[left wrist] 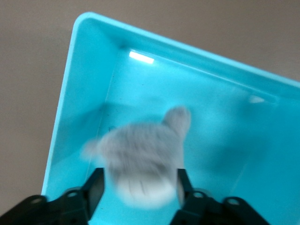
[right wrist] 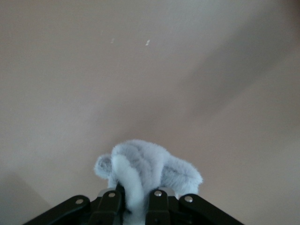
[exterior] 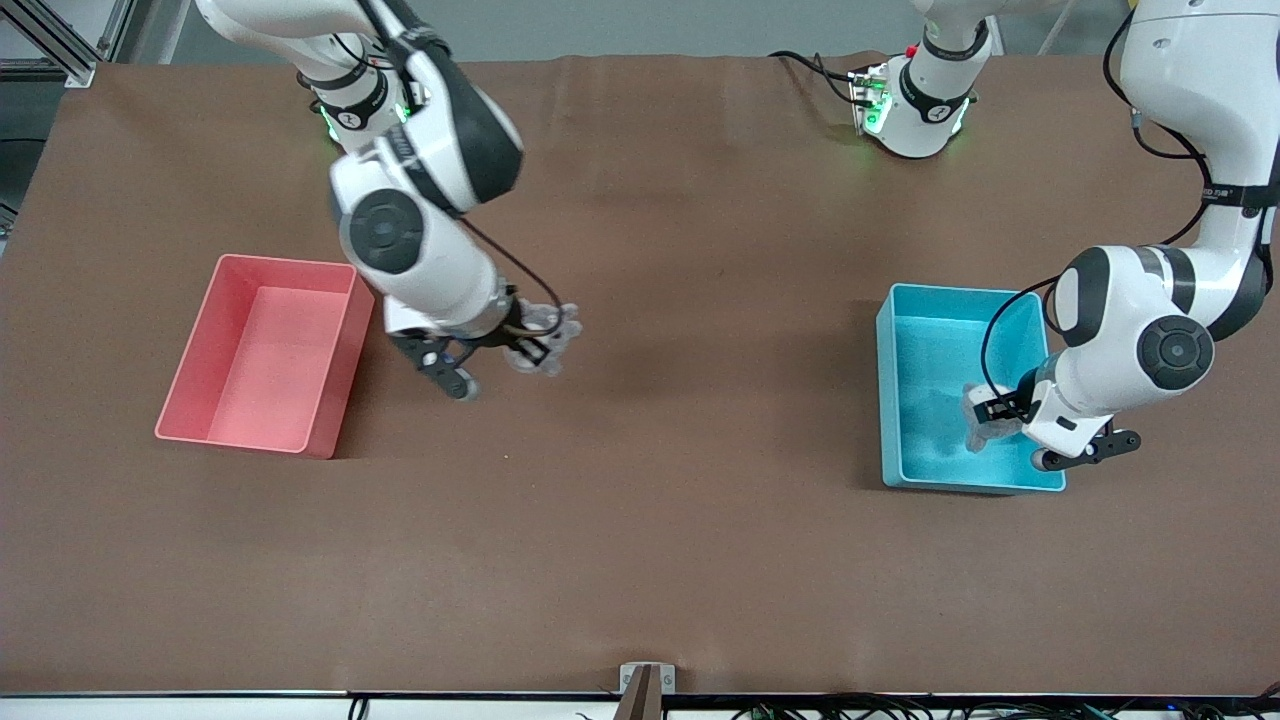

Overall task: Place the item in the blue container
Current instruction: 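Set the second plush mid-table with the right gripper while the left gripper returns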

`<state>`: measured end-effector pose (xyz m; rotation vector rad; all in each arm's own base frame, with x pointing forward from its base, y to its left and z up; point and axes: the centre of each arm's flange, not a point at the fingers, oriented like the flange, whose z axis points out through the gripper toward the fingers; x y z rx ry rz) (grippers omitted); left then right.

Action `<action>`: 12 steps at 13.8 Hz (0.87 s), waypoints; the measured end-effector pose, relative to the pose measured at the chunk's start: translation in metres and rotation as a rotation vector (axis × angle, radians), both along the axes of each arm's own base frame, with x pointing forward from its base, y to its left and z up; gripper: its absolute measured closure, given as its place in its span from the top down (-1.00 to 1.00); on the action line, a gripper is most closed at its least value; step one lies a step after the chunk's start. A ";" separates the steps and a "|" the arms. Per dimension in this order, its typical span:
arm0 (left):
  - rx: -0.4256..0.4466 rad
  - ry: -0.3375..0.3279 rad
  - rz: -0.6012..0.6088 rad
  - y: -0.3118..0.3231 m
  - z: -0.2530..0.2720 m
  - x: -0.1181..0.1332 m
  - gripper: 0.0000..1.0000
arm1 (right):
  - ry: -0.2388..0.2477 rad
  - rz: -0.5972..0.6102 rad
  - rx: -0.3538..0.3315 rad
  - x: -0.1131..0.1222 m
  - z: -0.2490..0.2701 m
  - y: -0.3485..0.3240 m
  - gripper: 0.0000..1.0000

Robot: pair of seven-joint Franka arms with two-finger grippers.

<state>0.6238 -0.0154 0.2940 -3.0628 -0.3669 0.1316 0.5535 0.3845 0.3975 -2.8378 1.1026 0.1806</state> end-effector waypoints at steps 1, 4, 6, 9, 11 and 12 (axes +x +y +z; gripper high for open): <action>-0.006 0.003 0.004 -0.011 0.009 -0.002 0.75 | -0.011 -0.017 -0.022 -0.010 -0.018 0.022 -0.63; -0.016 0.019 0.028 -0.058 0.035 -0.011 1.00 | -0.046 -0.047 -0.076 -0.025 -0.075 0.060 -0.63; -0.023 0.018 0.058 -0.093 0.046 -0.018 1.00 | -0.067 -0.058 -0.094 -0.025 -0.113 0.069 -0.63; -0.052 0.029 0.127 -0.158 0.047 -0.032 1.00 | -0.085 -0.073 -0.103 -0.023 -0.160 0.072 -0.66; -0.062 0.032 0.182 -0.207 0.043 -0.037 1.00 | -0.084 -0.075 -0.108 -0.022 -0.169 0.071 -0.52; -0.068 0.036 0.210 -0.232 0.038 -0.038 1.00 | -0.091 -0.071 -0.113 -0.021 -0.168 0.070 -0.36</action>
